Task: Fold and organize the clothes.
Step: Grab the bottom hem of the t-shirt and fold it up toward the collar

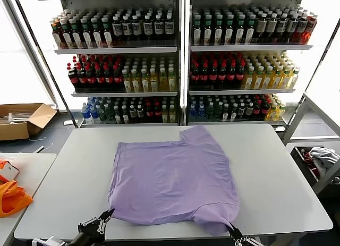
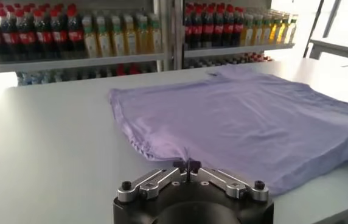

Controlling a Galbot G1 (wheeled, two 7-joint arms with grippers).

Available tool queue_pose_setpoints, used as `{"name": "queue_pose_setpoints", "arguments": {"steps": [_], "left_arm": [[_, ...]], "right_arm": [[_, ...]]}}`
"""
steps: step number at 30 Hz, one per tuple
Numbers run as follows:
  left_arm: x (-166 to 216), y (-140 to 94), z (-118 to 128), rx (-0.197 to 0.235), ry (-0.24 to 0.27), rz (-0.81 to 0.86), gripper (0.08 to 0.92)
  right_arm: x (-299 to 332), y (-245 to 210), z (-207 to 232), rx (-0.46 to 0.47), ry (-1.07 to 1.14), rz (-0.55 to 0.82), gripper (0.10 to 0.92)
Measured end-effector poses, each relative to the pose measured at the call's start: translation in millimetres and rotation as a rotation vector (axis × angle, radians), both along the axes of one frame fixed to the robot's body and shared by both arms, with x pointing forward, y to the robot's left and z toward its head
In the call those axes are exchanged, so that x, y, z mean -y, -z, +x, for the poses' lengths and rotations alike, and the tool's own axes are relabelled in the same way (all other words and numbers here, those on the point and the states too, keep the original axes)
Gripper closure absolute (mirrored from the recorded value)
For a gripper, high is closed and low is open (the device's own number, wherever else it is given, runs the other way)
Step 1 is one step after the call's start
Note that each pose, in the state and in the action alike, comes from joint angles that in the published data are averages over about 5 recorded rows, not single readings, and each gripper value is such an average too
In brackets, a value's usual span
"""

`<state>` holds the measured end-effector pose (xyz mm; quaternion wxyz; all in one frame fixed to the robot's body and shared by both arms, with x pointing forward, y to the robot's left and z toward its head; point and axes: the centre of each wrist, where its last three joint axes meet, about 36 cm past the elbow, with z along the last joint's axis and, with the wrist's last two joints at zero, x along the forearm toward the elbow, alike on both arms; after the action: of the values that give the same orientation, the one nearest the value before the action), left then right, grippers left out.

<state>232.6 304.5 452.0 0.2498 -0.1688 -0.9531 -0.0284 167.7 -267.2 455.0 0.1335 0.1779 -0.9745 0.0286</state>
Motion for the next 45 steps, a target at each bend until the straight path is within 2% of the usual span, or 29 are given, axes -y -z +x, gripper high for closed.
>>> {"name": "queue_pose_setpoints", "arguments": {"steps": [7, 15, 23, 33, 37, 45], "left_arm": [[-3, -9, 26, 0.033, 0.061, 0.010, 0.911], [-15, -8, 69, 0.091, 0.088, 0.006, 0.911], [-29, 0, 108, 0.125, 0.054, -0.002, 0.911], [-38, 24, 141, 0.107, -0.023, -0.041, 0.911], [-39, 34, 147, 0.096, -0.051, -0.055, 0.876], [-44, 39, 150, 0.102, -0.080, -0.058, 0.647]], "right_arm": [[5, 5, 43, 0.085, 0.020, 0.044, 0.907], [14, 18, 103, 0.152, 0.032, 0.069, 0.907], [18, 40, 165, 0.155, 0.039, 0.073, 0.907], [1, 69, 223, 0.099, 0.022, 0.063, 0.898], [-8, 75, 234, 0.080, 0.012, 0.048, 0.818], [-5, 77, 235, 0.059, 0.031, 0.013, 0.584]]}}
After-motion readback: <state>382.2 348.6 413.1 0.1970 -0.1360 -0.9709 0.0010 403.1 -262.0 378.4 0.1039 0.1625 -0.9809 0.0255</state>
